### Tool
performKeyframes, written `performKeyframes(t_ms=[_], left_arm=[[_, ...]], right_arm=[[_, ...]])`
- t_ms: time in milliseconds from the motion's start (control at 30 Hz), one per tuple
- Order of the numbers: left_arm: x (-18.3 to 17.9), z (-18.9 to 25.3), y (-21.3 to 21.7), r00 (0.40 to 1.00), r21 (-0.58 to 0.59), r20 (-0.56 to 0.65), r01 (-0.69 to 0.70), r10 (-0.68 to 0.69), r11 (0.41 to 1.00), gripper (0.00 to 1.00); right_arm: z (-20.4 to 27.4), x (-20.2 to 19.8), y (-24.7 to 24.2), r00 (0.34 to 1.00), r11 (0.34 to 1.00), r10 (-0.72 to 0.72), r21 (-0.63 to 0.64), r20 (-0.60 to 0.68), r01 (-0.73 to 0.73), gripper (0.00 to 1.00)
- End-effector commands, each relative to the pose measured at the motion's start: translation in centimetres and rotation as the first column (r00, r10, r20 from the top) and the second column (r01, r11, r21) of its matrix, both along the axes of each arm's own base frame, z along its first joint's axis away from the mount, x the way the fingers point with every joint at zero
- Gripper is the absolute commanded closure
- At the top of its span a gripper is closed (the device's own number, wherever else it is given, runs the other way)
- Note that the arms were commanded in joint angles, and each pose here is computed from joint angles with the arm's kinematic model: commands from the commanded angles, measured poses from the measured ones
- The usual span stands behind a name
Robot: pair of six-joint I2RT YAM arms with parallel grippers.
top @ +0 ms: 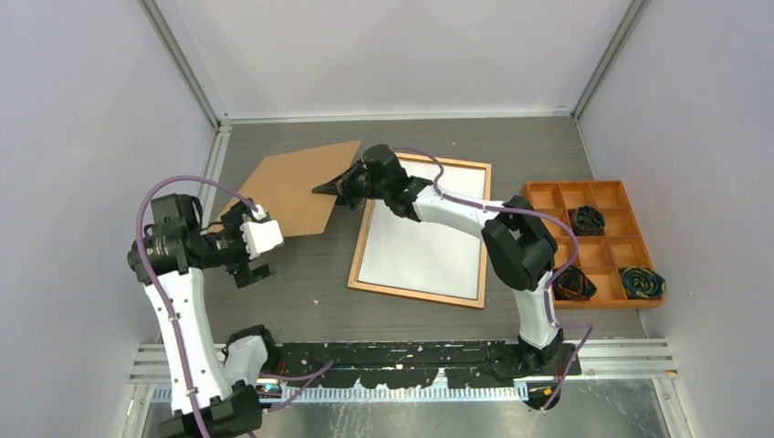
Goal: Put the photo into the frame
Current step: Pick up the photo frame item at the center of the board.
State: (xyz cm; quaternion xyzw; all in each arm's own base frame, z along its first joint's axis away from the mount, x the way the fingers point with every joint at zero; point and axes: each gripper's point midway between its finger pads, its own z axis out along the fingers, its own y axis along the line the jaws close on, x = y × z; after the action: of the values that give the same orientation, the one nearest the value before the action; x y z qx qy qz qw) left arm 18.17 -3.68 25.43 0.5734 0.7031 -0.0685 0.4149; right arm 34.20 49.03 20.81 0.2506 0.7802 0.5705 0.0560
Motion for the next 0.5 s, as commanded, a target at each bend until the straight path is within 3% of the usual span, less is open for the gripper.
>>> performKeyframes(t_ms=[0,267,400,467], left_arm=[[0.4,1.2,-1.2,0.986,0.009,0.151,0.071,-0.071,0.997,0.02],[2.5,2.5,0.0,0.956,0.079,0.289,0.026,-0.048,0.997,0.2],[4.0,3.2,0.8,0.935,0.09,0.353,-0.017,-0.016,0.996,0.34],[4.3,3.3,1.0,0.927,0.111,0.375,-0.015,-0.028,0.994,0.52]], right_arm=[[11.0,-0.9,-0.1,0.993,0.968,-0.01,0.249,0.121,-0.02,0.99],[13.0,-2.8,-0.1,0.998,0.949,0.018,0.313,0.061,-0.036,0.99],[13.7,-4.1,0.3,0.997,0.945,0.051,0.32,0.052,-0.065,0.99],[13.8,-5.0,0.5,0.997,0.943,0.064,0.325,0.05,-0.077,0.99]])
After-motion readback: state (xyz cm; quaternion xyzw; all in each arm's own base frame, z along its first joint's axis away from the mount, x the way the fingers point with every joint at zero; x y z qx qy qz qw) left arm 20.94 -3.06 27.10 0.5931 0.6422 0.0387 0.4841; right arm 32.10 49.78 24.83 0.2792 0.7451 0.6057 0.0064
